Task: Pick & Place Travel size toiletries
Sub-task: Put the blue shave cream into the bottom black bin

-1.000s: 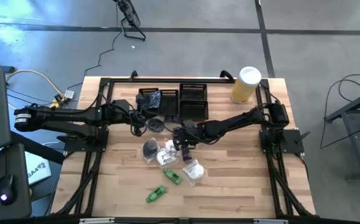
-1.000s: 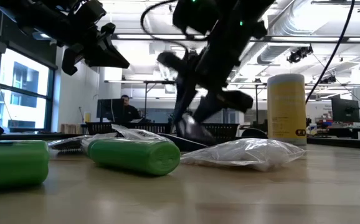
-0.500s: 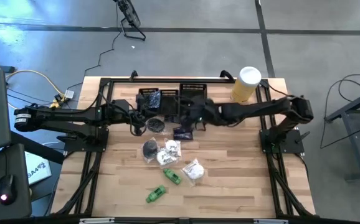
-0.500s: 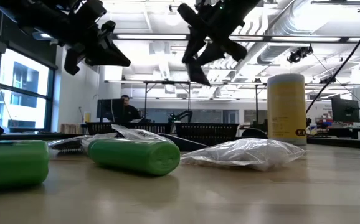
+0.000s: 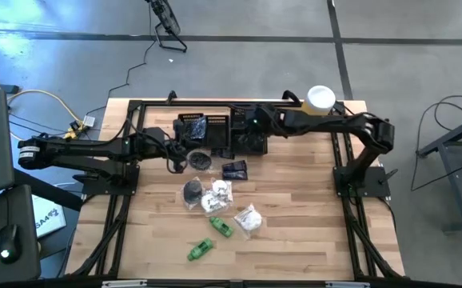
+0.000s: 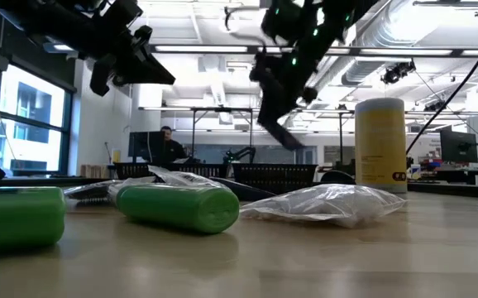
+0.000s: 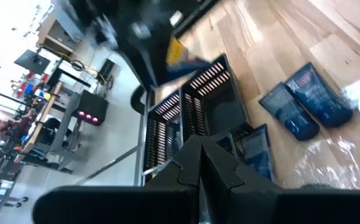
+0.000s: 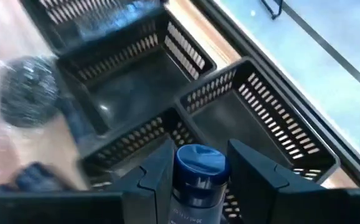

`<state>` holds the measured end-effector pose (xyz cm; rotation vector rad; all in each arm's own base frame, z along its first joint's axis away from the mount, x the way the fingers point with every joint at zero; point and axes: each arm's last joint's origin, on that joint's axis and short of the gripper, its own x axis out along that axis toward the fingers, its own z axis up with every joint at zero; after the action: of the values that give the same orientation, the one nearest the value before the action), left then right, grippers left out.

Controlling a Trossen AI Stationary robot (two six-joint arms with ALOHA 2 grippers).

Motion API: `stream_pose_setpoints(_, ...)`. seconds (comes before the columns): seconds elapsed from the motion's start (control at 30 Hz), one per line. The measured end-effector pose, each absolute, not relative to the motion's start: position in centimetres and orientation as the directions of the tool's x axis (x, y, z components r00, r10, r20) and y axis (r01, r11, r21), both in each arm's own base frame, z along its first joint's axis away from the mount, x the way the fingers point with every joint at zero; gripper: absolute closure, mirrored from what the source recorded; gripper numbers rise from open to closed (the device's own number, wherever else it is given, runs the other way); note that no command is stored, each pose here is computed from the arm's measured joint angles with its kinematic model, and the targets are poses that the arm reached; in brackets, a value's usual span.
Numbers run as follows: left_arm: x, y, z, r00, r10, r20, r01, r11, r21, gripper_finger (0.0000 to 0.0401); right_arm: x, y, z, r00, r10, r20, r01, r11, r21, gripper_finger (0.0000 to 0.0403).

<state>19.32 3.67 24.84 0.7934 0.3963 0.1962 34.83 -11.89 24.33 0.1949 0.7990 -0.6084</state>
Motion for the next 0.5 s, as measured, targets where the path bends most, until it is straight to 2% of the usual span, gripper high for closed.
stream_pose_setpoints(0.1, 19.4, 3.6, 25.0, 0.921, 0.296, -0.254, -0.023, 0.691, 0.723, 0.0401, 35.3, -12.7, 22.9, 0.522, -0.426, -0.739, 0.544, 0.834, -0.096, 0.0280)
stream_pose_setpoints(0.27, 19.5, 3.6, 25.2, 0.932, 0.274, -0.239, -0.021, 0.698, 0.716, 0.0401, 35.8, -13.2, 20.9, 0.515, -0.332, -0.790, 0.487, 0.872, -0.050, 0.0276)
stream_pose_setpoints(0.4, 19.4, 3.6, 25.2, 0.931, 0.276, -0.240, -0.024, 0.700, 0.714, 0.0401, 36.1, -13.2, 20.6, 0.532, -0.306, -0.789, 0.429, 0.901, -0.060, 0.0280)
stream_pose_setpoints(0.5, 19.4, 3.6, 25.2, 0.931, 0.277, -0.239, -0.025, 0.700, 0.714, 0.0401, 36.1, -13.2, 20.6, 0.539, -0.299, -0.788, 0.403, 0.913, -0.071, 0.0260)
